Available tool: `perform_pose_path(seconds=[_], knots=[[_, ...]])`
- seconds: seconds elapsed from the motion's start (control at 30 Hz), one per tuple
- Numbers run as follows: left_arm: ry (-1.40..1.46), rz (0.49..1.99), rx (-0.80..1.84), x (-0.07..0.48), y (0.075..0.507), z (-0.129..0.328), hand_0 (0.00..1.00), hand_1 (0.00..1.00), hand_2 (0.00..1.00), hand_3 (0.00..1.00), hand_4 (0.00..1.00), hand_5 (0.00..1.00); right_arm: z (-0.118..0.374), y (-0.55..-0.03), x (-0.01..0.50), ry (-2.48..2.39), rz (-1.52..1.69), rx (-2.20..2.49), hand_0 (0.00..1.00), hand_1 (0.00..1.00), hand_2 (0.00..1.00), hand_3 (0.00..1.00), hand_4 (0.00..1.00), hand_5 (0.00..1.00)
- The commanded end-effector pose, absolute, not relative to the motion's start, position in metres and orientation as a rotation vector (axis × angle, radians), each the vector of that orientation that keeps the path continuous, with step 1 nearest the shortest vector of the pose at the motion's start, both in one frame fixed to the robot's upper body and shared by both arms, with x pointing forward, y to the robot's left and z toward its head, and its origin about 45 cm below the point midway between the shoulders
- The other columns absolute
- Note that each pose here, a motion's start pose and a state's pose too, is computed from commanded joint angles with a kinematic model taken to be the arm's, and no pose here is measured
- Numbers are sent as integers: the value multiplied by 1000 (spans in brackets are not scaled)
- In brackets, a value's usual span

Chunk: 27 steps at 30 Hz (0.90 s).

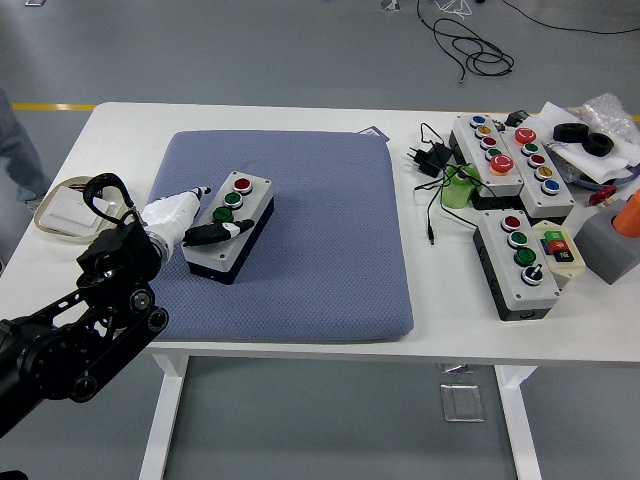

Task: Pick up the button,place it on the desk,press the button,press the button

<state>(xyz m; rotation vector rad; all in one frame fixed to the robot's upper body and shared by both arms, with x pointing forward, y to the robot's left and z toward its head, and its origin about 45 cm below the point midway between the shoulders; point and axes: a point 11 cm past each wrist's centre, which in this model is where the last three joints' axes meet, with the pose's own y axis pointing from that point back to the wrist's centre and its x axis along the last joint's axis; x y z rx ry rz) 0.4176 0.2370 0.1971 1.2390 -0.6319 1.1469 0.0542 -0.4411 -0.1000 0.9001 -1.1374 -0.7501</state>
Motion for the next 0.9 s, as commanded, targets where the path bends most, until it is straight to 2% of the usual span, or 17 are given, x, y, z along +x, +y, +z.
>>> perform_pose_path(seconds=[0.2,0.23,0.4,0.43,0.6,0.63,0.8,0.83,0.9], knots=[[-628,1130,1255,416,237,192,944,998,998,998,998,967,-100,-441,54,-1138,-751,899,639,480,617,562,302,226],[-628,1124,1266,416,237,190,888,998,998,998,998,897,-100,-441,54,-1139,-752,899,641,479,617,563,303,225],[-649,1099,1290,416,234,187,888,998,998,998,998,897,-100,-441,53,-1137,-751,898,641,479,617,563,303,225],[-663,1087,1302,416,233,187,830,960,998,998,998,631,-100,-441,53,-1137,-752,897,641,478,617,562,303,226],[-716,1064,1342,417,234,188,830,960,998,998,998,631,-100,-442,52,-1135,-751,896,641,478,617,562,303,226],[-733,1060,1351,417,235,189,666,819,920,998,910,339,-100,-442,52,-1134,-751,895,641,477,616,563,303,225],[-795,1050,1379,419,236,197,666,819,920,998,910,339,-100,-443,50,-1131,-751,893,641,477,616,563,303,225],[-812,1049,1387,419,237,199,538,616,751,747,791,249,-100,-443,49,-1130,-752,892,640,477,617,563,303,224],[-833,1044,1400,420,238,201,538,616,751,747,791,249,-100,-443,49,-1128,-752,891,640,477,617,563,303,224]])
